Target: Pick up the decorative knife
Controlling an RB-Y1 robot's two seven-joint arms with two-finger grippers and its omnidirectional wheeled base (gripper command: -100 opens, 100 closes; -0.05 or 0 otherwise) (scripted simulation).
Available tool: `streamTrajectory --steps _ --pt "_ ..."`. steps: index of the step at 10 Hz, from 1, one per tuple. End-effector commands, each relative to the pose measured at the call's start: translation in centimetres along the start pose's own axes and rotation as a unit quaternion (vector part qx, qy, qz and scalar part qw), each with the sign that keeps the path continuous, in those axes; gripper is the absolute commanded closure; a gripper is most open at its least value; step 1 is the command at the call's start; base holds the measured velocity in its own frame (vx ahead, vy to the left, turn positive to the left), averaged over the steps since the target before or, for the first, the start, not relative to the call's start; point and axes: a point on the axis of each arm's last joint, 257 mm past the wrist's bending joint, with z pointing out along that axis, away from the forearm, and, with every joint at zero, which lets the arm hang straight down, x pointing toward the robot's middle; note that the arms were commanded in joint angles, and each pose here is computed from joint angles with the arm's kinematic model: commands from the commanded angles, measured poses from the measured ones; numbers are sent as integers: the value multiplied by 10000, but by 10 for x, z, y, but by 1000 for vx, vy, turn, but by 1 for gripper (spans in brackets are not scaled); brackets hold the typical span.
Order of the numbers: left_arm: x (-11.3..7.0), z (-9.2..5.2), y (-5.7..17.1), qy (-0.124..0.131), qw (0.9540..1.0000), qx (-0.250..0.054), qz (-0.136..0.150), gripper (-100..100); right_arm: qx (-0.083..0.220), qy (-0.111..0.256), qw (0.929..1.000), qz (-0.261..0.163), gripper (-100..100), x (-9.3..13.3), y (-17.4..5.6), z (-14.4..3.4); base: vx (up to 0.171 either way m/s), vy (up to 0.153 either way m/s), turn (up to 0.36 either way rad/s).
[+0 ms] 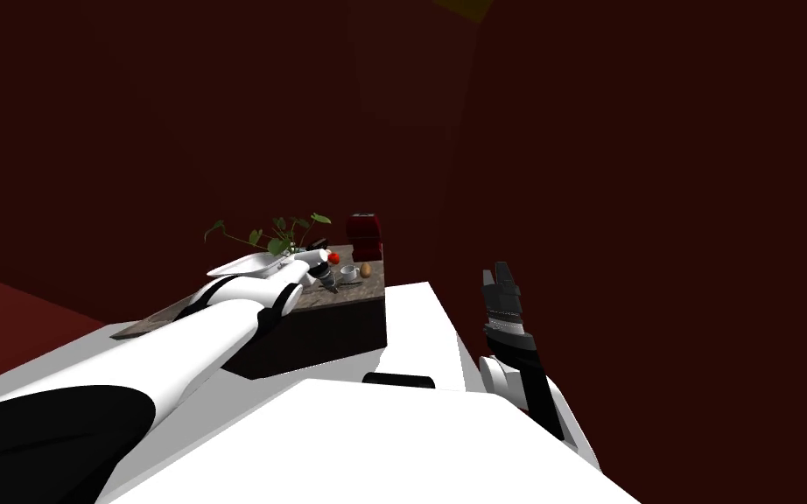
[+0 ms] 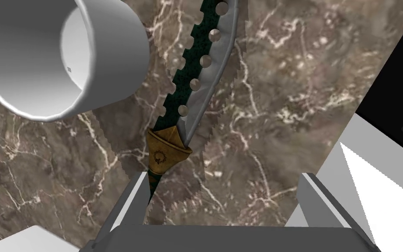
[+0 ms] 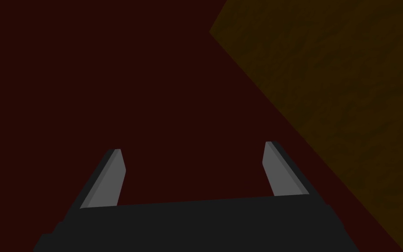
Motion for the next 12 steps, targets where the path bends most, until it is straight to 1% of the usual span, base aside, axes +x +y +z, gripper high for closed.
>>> streamTrajectory --steps 1,3,4,6,7,8,9,10,11,12 --pt "-4 2 4 -91 9997 -60 201 -100 0 0 10000 0 0 0 0 0 3 101 -120" --pt "-13 7 11 -294 9981 -131 518 -100 0 0 10000 0 0 0 0 0 7 140 -218" --pt "-16 9 12 -350 9975 -142 601 -100 0 0 10000 -1 0 0 0 0 -13 190 -118" --pt "-24 16 17 -553 9941 -169 917 -100 0 0 10000 -1 0 0 0 0 -7 156 -164" --pt "-24 16 17 -553 9941 -169 917 -100 0 0 10000 -1 0 0 0 0 10 116 -77" --pt "-26 18 18 -596 9932 -174 988 -100 1 0 10000 -1 0 0 0 0 15 62 -22" --pt "-29 24 23 -733 9896 -200 1220 -100 1 0 10000 0 0 0 0 0 8 98 -165" --pt "-28 26 25 -817 9870 -200 1370 -100 0 0 10000 0 0 0 0 0 -26 168 -223" --pt "-28 26 25 -817 9870 -200 1370 -100 0 0 10000 -1 0 0 0 0 -23 129 -54" --pt "-26 25 24 -848 9859 -193 1430 -100 1 0 10000 -1 0 0 0 0 -15 62 0"
